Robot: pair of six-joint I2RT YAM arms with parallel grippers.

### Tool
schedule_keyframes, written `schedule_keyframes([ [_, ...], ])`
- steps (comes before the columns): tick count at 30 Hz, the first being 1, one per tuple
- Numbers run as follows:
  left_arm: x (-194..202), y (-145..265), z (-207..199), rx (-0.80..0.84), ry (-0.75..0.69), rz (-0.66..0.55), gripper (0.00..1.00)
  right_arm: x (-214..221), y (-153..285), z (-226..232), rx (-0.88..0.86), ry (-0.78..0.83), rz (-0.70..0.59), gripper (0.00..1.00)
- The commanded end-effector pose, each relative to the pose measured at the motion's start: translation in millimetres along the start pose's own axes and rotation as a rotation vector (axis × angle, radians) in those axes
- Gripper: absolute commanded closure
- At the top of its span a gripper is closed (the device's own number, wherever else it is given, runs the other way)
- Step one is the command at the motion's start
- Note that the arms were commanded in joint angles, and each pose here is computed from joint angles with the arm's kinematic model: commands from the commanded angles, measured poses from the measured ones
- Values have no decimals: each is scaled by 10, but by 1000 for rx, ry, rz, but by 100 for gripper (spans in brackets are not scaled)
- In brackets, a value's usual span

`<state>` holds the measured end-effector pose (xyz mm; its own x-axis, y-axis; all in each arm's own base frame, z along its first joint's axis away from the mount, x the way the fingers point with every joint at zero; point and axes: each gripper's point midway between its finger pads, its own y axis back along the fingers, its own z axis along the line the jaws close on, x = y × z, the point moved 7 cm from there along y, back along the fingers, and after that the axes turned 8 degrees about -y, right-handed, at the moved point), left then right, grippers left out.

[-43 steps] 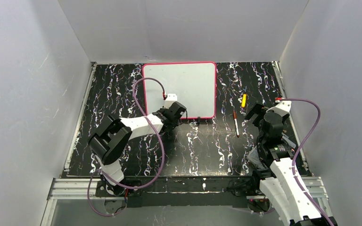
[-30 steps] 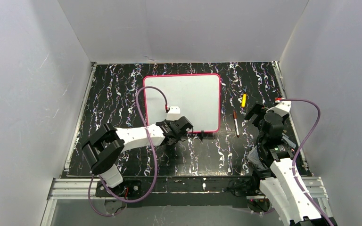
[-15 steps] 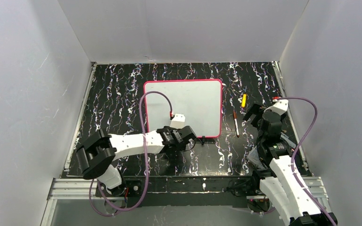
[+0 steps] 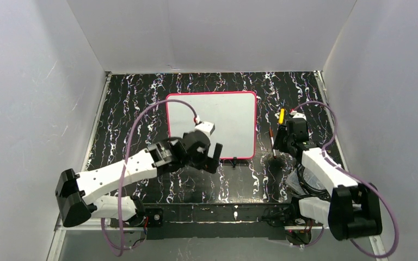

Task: Write a sentence on the whiteboard
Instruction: Pick up the whiteboard marker from the center of the board.

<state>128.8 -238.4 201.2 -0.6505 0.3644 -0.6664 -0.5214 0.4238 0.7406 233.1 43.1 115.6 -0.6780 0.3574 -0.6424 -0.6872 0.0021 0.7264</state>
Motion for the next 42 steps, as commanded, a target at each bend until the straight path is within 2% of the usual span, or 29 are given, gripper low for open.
schedule_keyframes([
  [1,-491,373,238,154,-63,-43,2,-78,-74,141,-51,33,83,50],
  [4,-733,453,488,178,-4,-99,2,-38,-171,160,-48,41,141,56],
  [9,-923,524,691,134,-18,-308,2,-22,-230,155,-28,54,175,56],
  [12,-936,514,693,141,-35,-371,2,-17,-260,144,-12,63,191,56],
  [22,-754,477,759,116,-83,-373,2,-4,-350,147,48,87,204,58],
  [29,-779,470,838,136,-33,-380,2,68,-476,179,72,118,250,64],
  [30,-781,469,856,133,-24,-384,2,73,-488,186,71,119,254,66],
  [32,-784,475,887,122,-11,-391,2,80,-496,193,69,114,250,78],
  [35,-782,482,911,104,-3,-396,2,17,-415,211,57,88,201,99],
  [38,-809,528,899,111,14,-417,2,-162,-195,272,9,70,103,99],
  [42,-903,638,801,185,94,-467,2,-493,338,469,-199,78,-86,99],
])
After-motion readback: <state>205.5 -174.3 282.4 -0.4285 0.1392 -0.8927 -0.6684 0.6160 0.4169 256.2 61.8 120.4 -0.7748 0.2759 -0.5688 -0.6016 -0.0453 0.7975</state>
